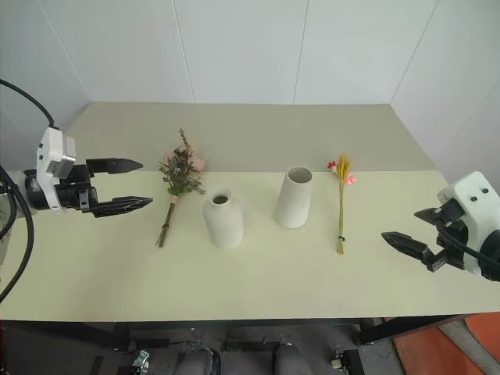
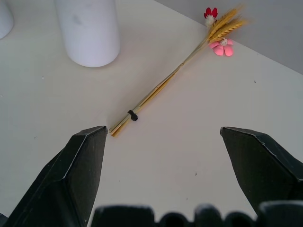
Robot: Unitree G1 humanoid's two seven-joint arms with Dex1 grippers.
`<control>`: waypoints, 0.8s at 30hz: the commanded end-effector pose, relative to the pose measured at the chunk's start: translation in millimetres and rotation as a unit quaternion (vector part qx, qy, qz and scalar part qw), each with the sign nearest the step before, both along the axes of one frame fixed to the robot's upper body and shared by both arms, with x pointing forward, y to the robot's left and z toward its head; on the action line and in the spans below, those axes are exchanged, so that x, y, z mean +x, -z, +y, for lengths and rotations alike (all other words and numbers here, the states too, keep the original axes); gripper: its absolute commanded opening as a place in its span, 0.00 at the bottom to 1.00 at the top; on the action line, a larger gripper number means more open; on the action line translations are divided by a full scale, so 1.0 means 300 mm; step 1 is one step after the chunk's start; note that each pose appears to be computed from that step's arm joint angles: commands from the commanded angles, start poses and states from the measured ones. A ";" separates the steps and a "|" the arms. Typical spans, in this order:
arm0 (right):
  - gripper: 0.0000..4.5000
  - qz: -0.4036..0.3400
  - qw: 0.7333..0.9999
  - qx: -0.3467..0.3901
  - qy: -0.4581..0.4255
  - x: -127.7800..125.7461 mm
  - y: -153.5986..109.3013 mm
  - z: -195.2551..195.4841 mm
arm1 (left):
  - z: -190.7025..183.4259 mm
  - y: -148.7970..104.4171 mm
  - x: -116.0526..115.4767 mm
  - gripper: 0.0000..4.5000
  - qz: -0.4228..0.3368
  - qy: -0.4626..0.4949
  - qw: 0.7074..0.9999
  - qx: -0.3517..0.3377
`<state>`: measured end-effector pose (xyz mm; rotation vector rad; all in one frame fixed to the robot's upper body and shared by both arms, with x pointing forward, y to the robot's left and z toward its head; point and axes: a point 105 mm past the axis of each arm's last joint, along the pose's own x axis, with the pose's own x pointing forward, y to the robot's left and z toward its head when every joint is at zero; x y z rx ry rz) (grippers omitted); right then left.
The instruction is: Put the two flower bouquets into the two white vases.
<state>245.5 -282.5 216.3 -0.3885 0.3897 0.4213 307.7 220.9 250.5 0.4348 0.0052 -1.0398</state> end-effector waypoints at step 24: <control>1.00 0.007 0.993 0.056 0.100 0.394 0.057 0.042 | -0.198 -0.111 0.073 0.99 -0.071 0.112 0.991 -0.009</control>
